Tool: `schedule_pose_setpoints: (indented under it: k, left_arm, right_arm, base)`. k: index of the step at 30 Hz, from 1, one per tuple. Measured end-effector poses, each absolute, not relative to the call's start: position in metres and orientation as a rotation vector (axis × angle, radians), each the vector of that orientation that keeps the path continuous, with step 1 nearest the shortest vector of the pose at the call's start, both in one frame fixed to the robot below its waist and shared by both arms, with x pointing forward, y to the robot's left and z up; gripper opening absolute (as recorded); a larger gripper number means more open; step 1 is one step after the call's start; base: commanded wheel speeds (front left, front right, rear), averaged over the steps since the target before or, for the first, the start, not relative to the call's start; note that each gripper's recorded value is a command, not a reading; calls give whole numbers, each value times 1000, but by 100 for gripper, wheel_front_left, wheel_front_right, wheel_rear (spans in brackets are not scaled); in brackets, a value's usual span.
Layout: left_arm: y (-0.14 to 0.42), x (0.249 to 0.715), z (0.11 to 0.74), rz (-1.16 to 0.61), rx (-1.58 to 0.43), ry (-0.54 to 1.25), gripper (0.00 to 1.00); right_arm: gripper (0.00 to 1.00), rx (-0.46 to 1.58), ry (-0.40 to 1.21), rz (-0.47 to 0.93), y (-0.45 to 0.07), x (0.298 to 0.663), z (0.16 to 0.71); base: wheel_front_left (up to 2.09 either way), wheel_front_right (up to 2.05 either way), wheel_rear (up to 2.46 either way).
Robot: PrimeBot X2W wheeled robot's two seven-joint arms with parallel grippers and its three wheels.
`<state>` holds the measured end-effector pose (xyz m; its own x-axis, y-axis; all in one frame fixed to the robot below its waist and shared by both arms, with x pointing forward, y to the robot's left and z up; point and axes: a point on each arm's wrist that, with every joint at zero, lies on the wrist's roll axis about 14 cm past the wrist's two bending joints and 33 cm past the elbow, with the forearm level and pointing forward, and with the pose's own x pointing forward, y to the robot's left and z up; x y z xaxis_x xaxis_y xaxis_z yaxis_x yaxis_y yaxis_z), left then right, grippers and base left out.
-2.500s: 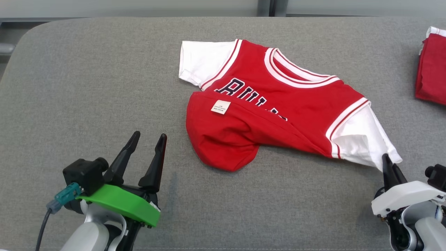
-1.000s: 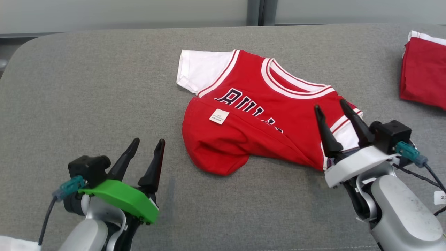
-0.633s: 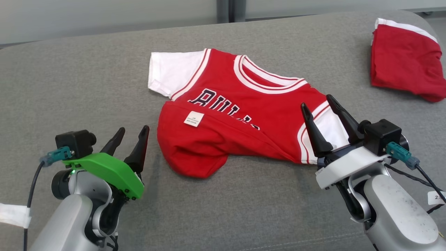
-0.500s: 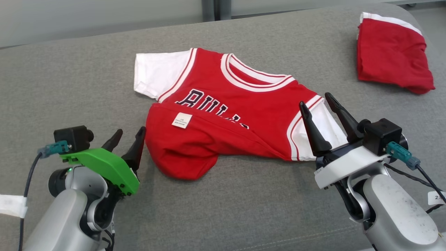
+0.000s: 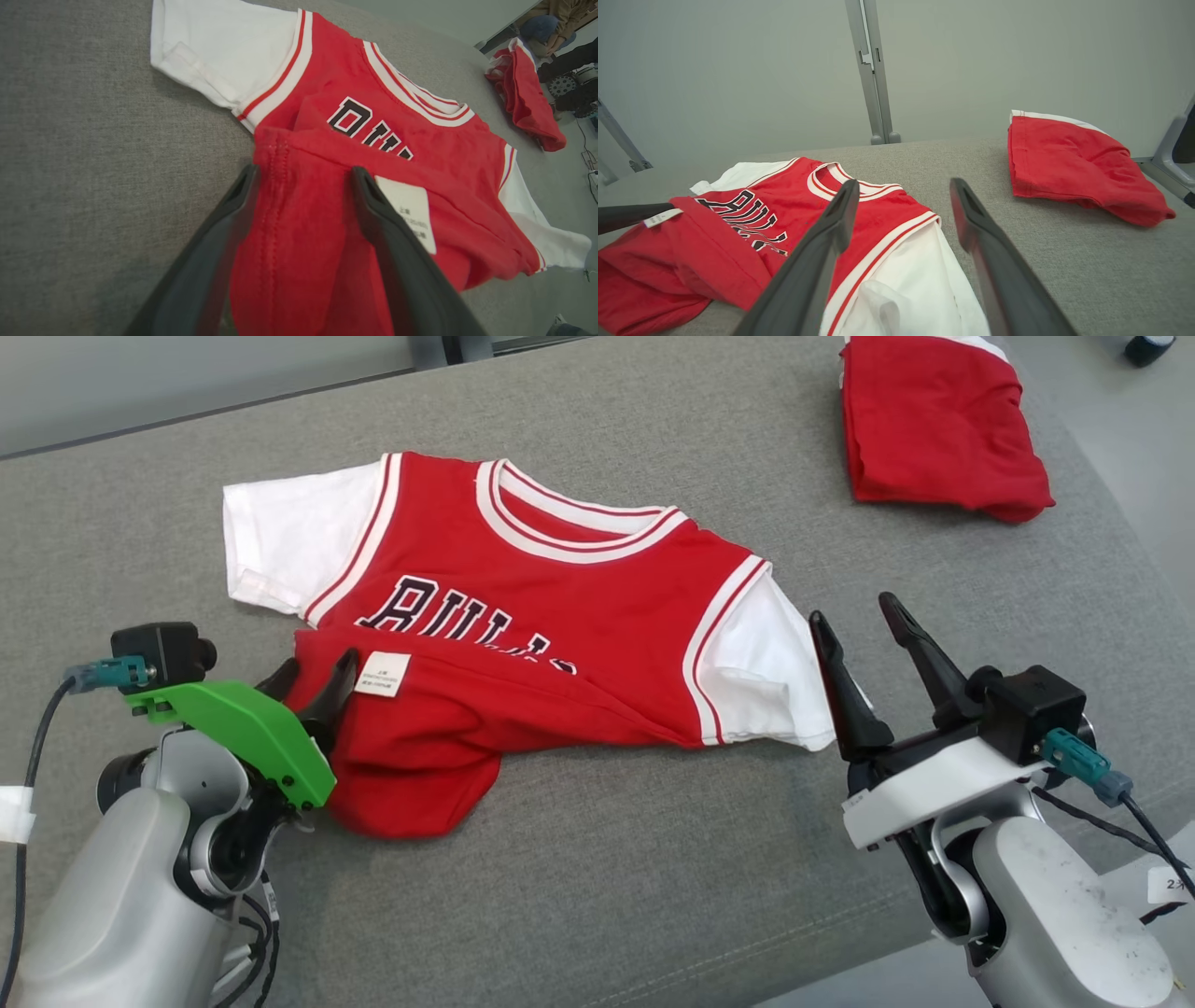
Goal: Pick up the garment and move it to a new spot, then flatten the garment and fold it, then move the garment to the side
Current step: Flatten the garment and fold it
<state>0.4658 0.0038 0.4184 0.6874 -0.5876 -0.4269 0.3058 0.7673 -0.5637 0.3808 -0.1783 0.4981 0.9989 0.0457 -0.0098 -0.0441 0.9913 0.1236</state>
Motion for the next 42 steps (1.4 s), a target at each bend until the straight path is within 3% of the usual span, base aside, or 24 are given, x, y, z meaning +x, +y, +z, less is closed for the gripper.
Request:
schedule_pose_setpoints:
  k: [11, 13, 15, 16, 17, 22, 25, 26, 28, 42]
  left_arm:
    - [7, 475, 410, -518, -454, 648, 97]
    - [10, 476, 410, -514, -450, 643, 49]
    - [12, 475, 410, -511, -454, 642, 40]
    - [12, 475, 410, -510, -458, 640, 25]
    - [12, 475, 410, -510, -458, 640, 22]
    - [10, 474, 410, -514, -473, 639, 41]
    - [13, 475, 407, -505, -473, 641, 24]
    - [13, 475, 407, -505, -473, 641, 5]
    - [13, 475, 407, -510, -474, 639, 0]
    - [3, 477, 429, -563, -511, 564, 0]
  right_arm:
    - [100, 126, 30, 14, -186, 379, 492]
    - [100, 127, 28, 20, -184, 380, 493]
    - [100, 128, 26, 27, -182, 381, 493]
    - [100, 129, 25, 30, -182, 381, 494]
    - [100, 129, 25, 30, -182, 381, 494]
    - [100, 131, 21, 41, -178, 383, 495]
    - [100, 132, 18, 46, -177, 384, 496]
    - [100, 132, 18, 46, -177, 384, 496]
    - [100, 133, 21, 48, -176, 385, 495]
    - [100, 141, 38, 43, -177, 387, 489]
  base:
    - [0, 0, 0]
    - [0, 0, 0]
    - [0, 0, 0]
    - [0, 0, 0]
    - [0, 0, 0]
    - [0, 0, 0]
    - [0, 0, 0]
    - [0, 0, 0]
    - [0, 0, 0]
    - [0, 0, 0]
